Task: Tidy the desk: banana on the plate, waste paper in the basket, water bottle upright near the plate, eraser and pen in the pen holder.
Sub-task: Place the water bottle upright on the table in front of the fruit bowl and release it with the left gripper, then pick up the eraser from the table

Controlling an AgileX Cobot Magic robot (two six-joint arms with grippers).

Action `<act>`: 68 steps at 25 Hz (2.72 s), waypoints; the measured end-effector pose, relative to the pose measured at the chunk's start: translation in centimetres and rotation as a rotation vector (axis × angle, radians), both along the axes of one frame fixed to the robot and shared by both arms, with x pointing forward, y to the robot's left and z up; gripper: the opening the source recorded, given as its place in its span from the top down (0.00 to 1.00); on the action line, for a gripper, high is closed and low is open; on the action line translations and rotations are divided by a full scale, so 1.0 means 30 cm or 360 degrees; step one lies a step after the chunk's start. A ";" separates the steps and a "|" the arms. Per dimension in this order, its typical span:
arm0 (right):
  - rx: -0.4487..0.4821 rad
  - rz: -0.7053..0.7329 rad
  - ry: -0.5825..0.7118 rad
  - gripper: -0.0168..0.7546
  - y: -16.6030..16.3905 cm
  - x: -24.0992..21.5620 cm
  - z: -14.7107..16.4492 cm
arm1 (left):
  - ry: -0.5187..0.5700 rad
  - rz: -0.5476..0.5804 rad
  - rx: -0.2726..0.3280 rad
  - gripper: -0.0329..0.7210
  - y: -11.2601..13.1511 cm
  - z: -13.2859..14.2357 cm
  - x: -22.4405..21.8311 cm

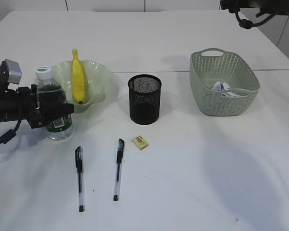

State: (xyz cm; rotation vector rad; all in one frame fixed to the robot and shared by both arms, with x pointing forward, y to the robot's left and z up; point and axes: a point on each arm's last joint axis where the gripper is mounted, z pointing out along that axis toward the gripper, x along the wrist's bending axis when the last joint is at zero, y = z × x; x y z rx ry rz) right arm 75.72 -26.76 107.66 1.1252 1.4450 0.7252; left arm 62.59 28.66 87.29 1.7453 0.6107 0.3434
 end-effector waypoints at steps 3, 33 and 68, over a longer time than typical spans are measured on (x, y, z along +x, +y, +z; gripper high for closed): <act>-0.0001 -0.0003 0.0000 0.21 -0.001 0.000 0.000 | -0.0012 0.0012 -0.0017 0.28 0.000 0.041 0.002; 0.0033 -0.0091 0.0010 0.21 -0.014 -0.008 0.006 | -0.0123 0.0012 -0.0044 0.26 -0.001 0.220 -0.010; 0.0063 -0.0180 -0.0013 0.21 0.196 -0.150 0.180 | -0.0324 0.0508 0.0277 0.26 0.071 0.563 -0.062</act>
